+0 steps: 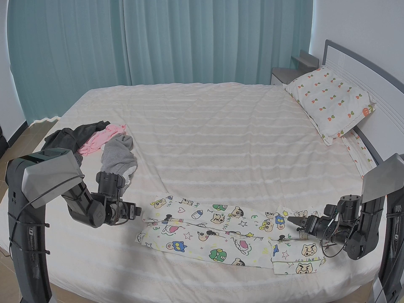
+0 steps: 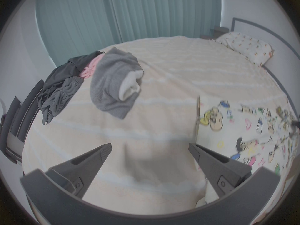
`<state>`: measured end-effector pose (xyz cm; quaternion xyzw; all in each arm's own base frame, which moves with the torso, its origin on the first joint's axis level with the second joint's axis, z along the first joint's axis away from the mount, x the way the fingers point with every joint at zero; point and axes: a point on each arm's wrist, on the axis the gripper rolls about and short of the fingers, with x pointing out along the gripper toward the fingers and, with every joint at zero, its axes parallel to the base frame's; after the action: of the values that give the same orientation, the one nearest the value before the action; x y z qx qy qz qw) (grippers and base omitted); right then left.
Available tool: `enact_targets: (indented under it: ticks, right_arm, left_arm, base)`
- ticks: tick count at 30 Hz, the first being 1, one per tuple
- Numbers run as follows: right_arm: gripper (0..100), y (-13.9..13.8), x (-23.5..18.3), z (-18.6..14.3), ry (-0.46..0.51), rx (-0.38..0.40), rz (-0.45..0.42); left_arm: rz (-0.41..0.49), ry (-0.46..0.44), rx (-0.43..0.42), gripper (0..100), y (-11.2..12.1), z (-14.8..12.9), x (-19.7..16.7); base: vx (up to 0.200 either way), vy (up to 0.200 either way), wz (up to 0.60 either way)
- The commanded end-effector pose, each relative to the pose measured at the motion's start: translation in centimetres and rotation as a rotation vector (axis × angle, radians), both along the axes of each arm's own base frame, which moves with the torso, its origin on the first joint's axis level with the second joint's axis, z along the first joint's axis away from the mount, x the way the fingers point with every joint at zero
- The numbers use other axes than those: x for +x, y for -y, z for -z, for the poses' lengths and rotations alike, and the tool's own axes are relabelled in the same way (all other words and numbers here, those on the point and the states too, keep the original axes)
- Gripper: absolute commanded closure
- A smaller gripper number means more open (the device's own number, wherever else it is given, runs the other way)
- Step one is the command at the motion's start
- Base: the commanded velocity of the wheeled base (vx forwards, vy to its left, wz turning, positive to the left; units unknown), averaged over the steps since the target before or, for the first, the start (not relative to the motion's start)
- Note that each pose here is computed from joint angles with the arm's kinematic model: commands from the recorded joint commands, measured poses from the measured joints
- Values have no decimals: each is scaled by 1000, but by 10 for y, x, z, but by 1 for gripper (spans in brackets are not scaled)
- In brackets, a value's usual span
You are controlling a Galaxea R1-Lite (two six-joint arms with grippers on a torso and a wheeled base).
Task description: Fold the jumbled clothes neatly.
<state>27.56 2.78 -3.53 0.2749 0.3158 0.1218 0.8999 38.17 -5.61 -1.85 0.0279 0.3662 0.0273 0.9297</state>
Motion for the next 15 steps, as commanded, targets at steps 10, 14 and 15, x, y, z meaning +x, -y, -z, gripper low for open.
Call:
enact_targets:
  ticks: [10,14,15]
  right_arm:
    - [0,-1,0,-1,9,0,-4]
    - [0,-2,0,-1,11,-1,-4]
    - [0,-2,0,-1,11,-1,-4]
  left_arm:
    - [-148,48,-278,0,51,-38,61]
    - [-90,-9,-309,0,70,-19,73]
    - [-80,-14,-314,0,72,-18,73]
  base:
    - [0,0,0]
    - [0,0,0]
    - [0,0,0]
